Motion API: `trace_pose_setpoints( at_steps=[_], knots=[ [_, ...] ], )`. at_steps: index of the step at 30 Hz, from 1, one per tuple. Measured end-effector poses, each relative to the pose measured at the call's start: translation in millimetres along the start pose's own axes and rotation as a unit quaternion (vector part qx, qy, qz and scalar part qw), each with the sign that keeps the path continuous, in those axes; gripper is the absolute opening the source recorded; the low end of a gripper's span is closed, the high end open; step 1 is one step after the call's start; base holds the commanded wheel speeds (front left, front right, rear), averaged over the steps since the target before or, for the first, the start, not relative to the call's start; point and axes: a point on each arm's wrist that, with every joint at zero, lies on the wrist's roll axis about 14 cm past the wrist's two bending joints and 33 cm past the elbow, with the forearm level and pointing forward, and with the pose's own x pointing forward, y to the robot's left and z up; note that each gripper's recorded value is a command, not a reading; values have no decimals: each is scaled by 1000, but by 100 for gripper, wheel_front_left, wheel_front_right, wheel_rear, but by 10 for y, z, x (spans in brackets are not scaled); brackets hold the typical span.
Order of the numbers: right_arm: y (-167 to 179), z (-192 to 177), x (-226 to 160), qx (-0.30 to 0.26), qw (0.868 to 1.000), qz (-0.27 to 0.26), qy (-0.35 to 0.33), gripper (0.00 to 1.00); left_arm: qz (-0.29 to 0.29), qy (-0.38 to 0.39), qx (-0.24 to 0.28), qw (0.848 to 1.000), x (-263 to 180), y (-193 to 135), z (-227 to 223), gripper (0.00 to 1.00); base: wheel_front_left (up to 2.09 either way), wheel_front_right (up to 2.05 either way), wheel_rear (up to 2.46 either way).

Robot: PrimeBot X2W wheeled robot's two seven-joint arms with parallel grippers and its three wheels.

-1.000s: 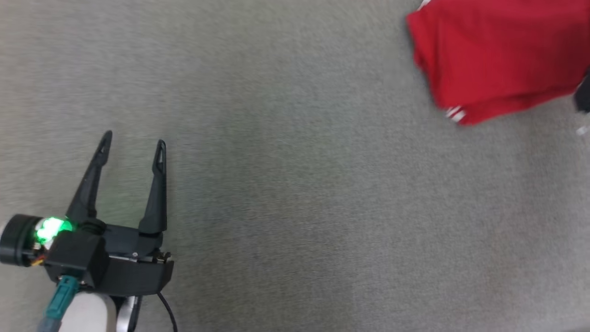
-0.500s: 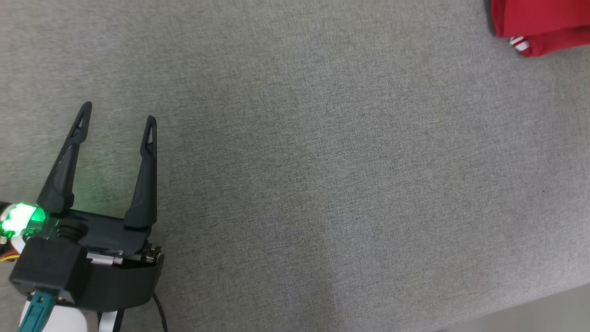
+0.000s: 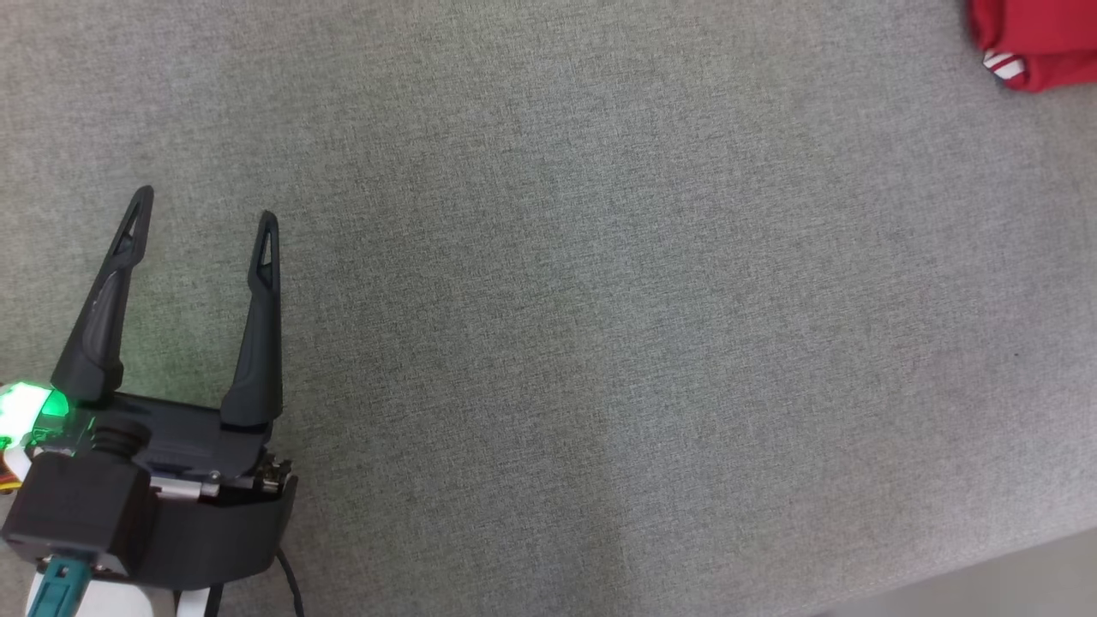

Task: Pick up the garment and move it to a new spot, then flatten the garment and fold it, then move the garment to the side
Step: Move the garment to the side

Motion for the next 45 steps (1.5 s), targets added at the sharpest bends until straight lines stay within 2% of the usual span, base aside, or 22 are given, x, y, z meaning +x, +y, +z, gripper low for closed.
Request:
trace_pose_setpoints(
  at_steps=[11, 19, 26, 32, 45],
  knots=[
    [87, 423, -132, 20, 998, 16, -65, 100, 26, -14, -10, 999, -109, 30, 155, 100, 0, 0, 0],
    [404, 788, -448, 76, 987, 57, -133, 100, 73, -11, -21, 997, -425, 135, 286, 100, 0, 0, 0],
    [681, 808, -851, 123, 976, 89, -155, 100, 112, 1, -27, 993, -780, 199, 389, 100, 0, 0, 0],
    [1039, 787, -1250, 168, 963, 124, -168, 100, 142, -9, -19, 990, -1054, 287, 592, 100, 0, 0, 0],
    [1567, 682, -2050, 256, 935, 166, -179, 100, 191, -25, -2, 981, -1612, 433, 874, 100, 0, 0, 0]
  ],
)
